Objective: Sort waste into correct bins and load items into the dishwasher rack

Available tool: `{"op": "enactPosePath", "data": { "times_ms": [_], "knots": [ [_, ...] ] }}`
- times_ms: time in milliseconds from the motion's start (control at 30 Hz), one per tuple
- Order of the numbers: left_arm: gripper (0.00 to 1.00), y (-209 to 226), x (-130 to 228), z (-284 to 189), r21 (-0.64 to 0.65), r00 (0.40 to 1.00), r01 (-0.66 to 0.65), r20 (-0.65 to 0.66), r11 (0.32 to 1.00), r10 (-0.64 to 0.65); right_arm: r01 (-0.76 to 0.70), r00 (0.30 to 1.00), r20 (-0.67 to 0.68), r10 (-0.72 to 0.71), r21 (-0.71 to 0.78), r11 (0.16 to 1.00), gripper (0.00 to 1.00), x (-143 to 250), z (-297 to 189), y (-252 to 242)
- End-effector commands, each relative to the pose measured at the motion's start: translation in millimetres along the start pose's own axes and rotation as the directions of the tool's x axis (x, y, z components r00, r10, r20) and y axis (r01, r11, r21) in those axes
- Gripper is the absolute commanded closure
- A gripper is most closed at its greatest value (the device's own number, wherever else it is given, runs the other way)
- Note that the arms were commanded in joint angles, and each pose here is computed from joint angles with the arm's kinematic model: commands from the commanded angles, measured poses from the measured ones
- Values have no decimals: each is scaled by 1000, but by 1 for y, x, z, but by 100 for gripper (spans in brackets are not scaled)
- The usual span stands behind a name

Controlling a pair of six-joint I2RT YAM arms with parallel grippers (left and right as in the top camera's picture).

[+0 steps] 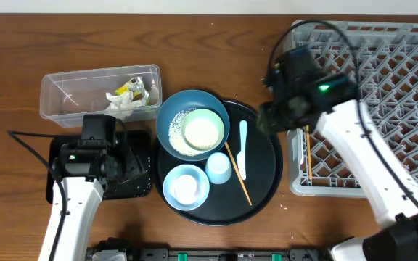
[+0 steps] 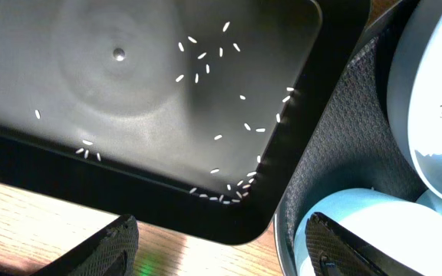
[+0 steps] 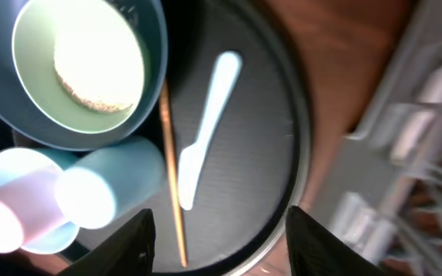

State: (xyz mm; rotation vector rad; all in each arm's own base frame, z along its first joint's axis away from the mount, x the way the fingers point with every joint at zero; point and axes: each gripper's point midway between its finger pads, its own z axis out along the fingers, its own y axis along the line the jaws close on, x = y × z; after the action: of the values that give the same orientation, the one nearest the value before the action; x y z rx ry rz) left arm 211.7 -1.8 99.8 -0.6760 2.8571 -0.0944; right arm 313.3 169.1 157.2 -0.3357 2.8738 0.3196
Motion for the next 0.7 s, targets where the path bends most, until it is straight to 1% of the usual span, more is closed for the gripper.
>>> {"op": "enactPosePath", "data": {
  "times_ms": [0,67,200,367,533,667],
  "knots": [
    [29,-1,-6,-5,-1,1000,1,23,1000,-1,-91,994,-61,92,13,996,48,16,33,13],
    [28,-1,-6,-5,-1,1000,1,23,1000,-1,-94,993,-66,95,22,995,49,19,50,19],
    [28,-1,-6,-5,-1,1000,1,23,1000,-1,-129,988,-70,138,124,984,49,26,82,15],
    [29,-1,-6,-5,-2,1000,1,23,1000,-1,-124,983,-115,144,162,979,49,34,118,22],
    [28,-1,-6,-5,-2,1000,1,23,1000,-1,-156,970,-150,190,212,965,49,44,146,17],
    [29,-1,-6,-5,-2,1000,1,23,1000,-1,-152,965,-172,198,248,957,51,49,160,9]
  ]
}}
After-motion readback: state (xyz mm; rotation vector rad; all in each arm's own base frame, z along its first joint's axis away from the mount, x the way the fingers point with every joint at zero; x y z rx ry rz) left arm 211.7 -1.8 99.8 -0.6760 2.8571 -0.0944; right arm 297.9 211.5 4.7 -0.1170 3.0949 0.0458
